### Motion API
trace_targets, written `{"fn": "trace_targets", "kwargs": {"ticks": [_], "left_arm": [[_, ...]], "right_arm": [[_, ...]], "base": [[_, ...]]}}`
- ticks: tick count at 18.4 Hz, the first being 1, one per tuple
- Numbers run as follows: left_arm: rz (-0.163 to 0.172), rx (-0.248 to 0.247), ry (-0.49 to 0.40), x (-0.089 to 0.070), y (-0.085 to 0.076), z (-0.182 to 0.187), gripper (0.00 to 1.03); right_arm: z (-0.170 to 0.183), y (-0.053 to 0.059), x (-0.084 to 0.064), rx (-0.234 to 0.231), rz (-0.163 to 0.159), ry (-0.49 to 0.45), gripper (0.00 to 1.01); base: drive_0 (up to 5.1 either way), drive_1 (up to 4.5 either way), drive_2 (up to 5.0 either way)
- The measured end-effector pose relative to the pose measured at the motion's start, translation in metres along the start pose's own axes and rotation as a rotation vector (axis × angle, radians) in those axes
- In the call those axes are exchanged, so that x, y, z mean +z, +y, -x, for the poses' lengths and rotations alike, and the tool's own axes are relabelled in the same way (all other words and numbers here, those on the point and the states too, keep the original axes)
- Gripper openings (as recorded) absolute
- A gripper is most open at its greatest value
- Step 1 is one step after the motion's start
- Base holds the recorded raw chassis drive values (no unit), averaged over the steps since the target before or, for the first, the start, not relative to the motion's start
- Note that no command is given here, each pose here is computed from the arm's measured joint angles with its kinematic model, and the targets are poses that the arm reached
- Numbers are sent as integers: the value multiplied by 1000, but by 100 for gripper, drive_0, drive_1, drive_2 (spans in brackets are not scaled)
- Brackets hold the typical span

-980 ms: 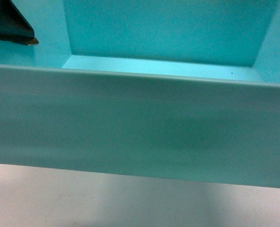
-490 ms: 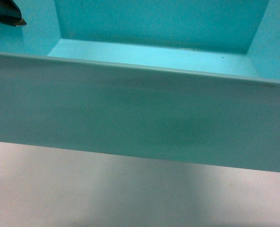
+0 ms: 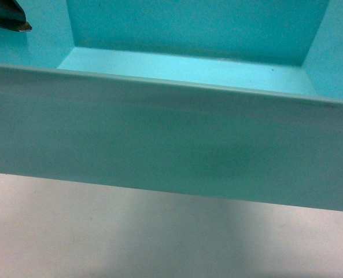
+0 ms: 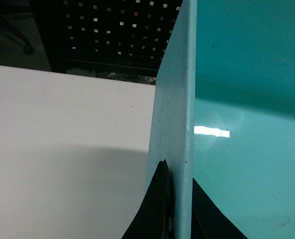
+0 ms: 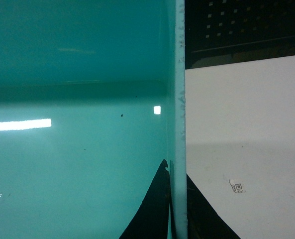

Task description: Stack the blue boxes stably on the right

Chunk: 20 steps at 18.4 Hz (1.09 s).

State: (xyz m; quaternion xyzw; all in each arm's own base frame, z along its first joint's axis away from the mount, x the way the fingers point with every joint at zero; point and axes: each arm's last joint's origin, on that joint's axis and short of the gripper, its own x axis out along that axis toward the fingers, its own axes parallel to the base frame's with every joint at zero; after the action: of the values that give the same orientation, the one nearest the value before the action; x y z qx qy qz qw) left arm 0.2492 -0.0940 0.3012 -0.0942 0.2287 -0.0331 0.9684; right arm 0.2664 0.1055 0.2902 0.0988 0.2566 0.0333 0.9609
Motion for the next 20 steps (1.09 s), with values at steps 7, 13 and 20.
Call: {"fn": "trace_targets", "kwargs": {"ticks": [7, 13, 20], "left_arm": [[0, 0, 0, 0, 0, 0, 2], [0, 1, 0, 0, 0, 0, 2], [0, 9, -3, 1, 2, 0, 2]], "right_arm": [[0, 0, 0, 0, 0, 0, 2], [-1, 1, -1, 4, 3, 3, 2], [0, 3, -1, 9, 6, 2, 2]], "base": [[0, 0, 0], [-51, -51, -51], [80, -325, -325]]}}
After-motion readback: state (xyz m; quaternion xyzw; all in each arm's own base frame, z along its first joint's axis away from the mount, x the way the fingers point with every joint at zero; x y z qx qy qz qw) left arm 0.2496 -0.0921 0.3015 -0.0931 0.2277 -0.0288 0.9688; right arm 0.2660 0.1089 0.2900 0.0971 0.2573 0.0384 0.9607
